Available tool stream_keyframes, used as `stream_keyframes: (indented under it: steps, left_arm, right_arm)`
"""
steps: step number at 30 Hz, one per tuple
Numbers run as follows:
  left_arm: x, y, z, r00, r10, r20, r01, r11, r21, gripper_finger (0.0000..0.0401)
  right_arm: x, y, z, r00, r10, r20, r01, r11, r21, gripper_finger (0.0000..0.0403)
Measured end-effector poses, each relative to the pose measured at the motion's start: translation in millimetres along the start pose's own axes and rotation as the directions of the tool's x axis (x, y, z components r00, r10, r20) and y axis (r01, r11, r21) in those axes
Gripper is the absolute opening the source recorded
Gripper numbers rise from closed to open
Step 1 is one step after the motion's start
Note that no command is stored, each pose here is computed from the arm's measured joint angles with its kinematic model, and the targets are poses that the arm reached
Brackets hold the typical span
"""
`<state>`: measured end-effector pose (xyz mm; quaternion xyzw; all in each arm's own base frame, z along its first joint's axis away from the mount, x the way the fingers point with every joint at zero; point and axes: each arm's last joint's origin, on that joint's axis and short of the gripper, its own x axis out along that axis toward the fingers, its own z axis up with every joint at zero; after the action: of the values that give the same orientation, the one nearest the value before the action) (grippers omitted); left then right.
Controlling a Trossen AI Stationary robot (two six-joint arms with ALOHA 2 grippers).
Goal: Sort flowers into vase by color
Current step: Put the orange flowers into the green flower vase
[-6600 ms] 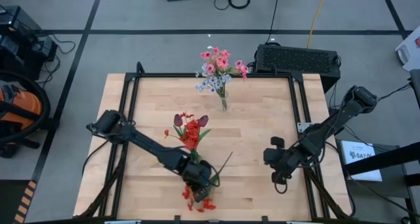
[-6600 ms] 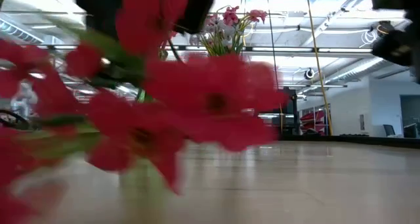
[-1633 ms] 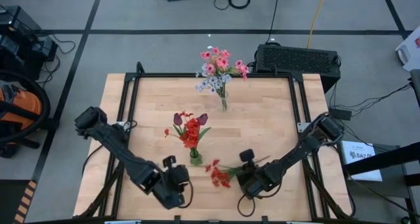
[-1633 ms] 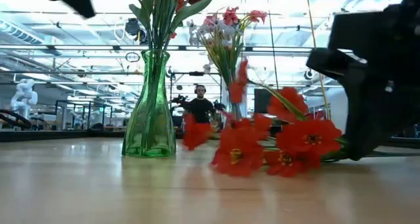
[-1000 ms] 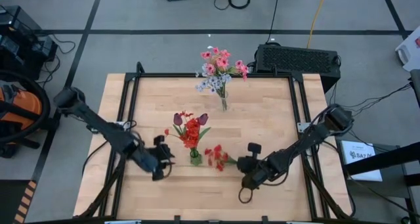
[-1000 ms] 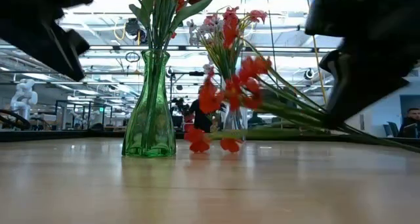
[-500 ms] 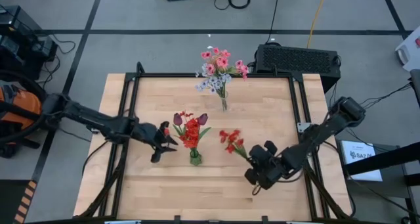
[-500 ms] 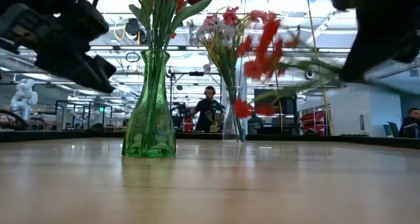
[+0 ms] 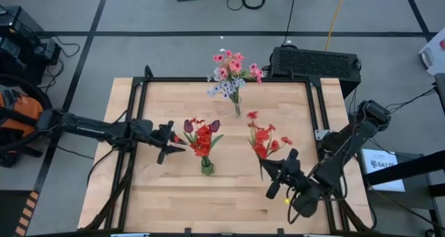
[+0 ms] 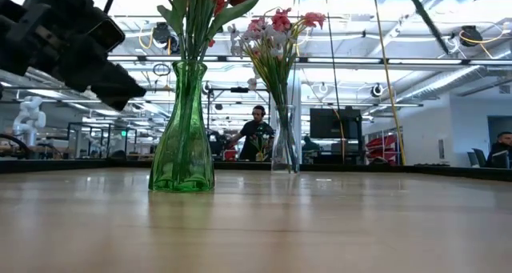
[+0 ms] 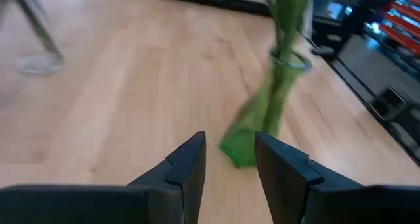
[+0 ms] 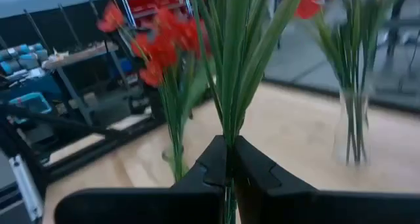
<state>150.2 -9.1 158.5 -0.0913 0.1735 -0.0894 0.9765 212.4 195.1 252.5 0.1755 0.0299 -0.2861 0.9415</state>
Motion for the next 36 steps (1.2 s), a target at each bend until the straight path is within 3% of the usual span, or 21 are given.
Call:
stream_keyframes:
  steps: [5, 10, 14, 17, 20, 28, 36]
  left_arm:
    - [-7.3, 1.5, 6.4, 0.998, 0.024, 0.064, -0.025, 1.000, 0.011, 0.0136]
    - [-10.7, 1.2, 6.5, 0.997, 0.027, 0.067, -0.028, 1.000, 0.010, 0.0136]
    - [-10.8, 1.1, 6.5, 0.997, 0.026, 0.066, -0.027, 1.000, 0.010, 0.0136]
    - [-10.8, 1.0, 6.4, 0.997, 0.025, 0.066, -0.025, 1.000, -0.006, 0.0136]
    - [-10.7, 0.7, 6.4, 0.998, 0.014, 0.064, -0.013, 1.000, -0.015, 0.0136]
    - [-10.7, 0.6, 6.4, 0.998, 0.010, 0.063, -0.009, 1.000, -0.015, 0.0136]
    - [-11.6, -1.0, 6.9, 0.997, -0.034, 0.065, 0.035, 0.999, -0.011, 0.0136]
  right_arm:
    - [11.4, 14.5, 14.2, 0.999, 0.027, 0.033, -0.026, 0.998, -0.056, 0.0006]
    - [31.6, 25.0, 31.6, 0.989, 0.148, 0.013, -0.147, 0.987, -0.062, 0.0006]
    - [48.9, 35.1, 42.6, 0.962, 0.264, 0.076, -0.243, 0.947, -0.211, 0.0003]
    - [63.3, 43.6, 44.1, 0.909, 0.389, 0.152, -0.334, 0.895, -0.294, 0.0002]
    - [79.2, 49.4, 34.8, 0.852, 0.472, 0.227, -0.387, 0.859, -0.335, 0.0001]
    - [126.5, 44.3, 0.2, 0.751, 0.543, 0.376, -0.432, 0.834, -0.342, 0.0000]
    - [163.4, 37.6, -9.0, 0.728, 0.577, 0.369, -0.455, 0.810, -0.370, 0.0000]
